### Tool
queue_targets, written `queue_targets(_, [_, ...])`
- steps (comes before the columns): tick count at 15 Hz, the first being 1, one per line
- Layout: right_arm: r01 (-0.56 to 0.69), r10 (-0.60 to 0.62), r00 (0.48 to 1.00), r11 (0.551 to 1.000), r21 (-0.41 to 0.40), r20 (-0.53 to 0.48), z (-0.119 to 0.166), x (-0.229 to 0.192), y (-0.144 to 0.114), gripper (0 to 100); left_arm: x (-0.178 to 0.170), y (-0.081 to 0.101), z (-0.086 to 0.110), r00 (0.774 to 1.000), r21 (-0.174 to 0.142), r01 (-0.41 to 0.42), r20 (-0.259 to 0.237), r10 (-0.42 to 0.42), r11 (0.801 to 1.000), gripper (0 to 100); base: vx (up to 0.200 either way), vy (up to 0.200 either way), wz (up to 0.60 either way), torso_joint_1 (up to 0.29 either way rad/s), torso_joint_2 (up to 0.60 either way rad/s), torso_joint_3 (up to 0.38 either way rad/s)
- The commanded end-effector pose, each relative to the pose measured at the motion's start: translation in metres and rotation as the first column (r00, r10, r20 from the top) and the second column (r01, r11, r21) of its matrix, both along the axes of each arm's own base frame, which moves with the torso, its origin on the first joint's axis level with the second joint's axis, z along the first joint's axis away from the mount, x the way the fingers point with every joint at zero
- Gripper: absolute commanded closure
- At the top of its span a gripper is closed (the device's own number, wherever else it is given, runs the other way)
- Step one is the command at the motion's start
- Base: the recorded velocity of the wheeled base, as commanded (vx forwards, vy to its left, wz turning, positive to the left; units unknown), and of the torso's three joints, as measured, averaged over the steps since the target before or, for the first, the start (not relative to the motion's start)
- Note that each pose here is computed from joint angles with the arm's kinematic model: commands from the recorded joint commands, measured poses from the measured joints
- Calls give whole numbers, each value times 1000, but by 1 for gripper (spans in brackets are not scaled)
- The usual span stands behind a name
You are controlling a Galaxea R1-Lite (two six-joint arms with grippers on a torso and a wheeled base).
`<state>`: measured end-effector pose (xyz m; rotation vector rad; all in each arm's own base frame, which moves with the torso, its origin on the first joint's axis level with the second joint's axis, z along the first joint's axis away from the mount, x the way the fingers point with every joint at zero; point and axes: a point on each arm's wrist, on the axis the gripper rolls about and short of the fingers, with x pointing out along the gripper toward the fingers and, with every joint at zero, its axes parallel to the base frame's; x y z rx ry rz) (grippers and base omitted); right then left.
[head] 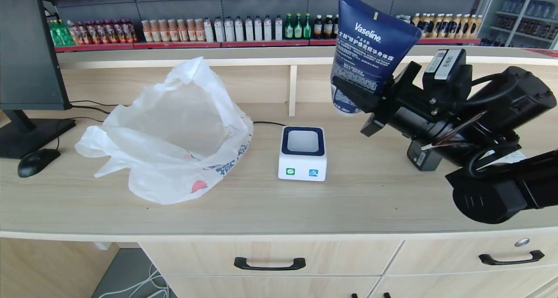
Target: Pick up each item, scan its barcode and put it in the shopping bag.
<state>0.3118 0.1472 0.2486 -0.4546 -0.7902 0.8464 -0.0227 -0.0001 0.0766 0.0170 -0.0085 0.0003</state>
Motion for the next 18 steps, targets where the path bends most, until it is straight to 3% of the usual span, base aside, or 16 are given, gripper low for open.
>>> queue_targets(1, [65,-63,997,997,-31,42,-9,21,-3,100,0,0,0,1000,0,-1,1,1,1000,0,0,0,0,0,0,0])
queue_targets(3, [134,-124,981,989,-62,147,-2,24,-15,100,0,0,0,1000,0,-1,1,1,1000,0,0,0,0,0,0,0])
queue_targets(7, [35,21,964,977,-208,264,-16,29,-10,100,0,0,0,1000,0,-1,1,1,1000,0,0,0,0,0,0,0])
queue_targets(9, [6,57,959,975,-220,278,-23,48,-1,100,0,0,0,1000,0,-1,1,1,1000,0,0,0,0,0,0,0])
queue_targets(14, [2,68,966,962,-271,249,-37,49,2,100,0,0,0,1000,0,-1,1,1,1000,0,0,0,0,0,0,0])
queue_targets(18, [-151,231,936,945,-290,266,-37,24,50,100,0,0,0,1000,0,-1,1,1,1000,0,0,0,0,0,0,0])
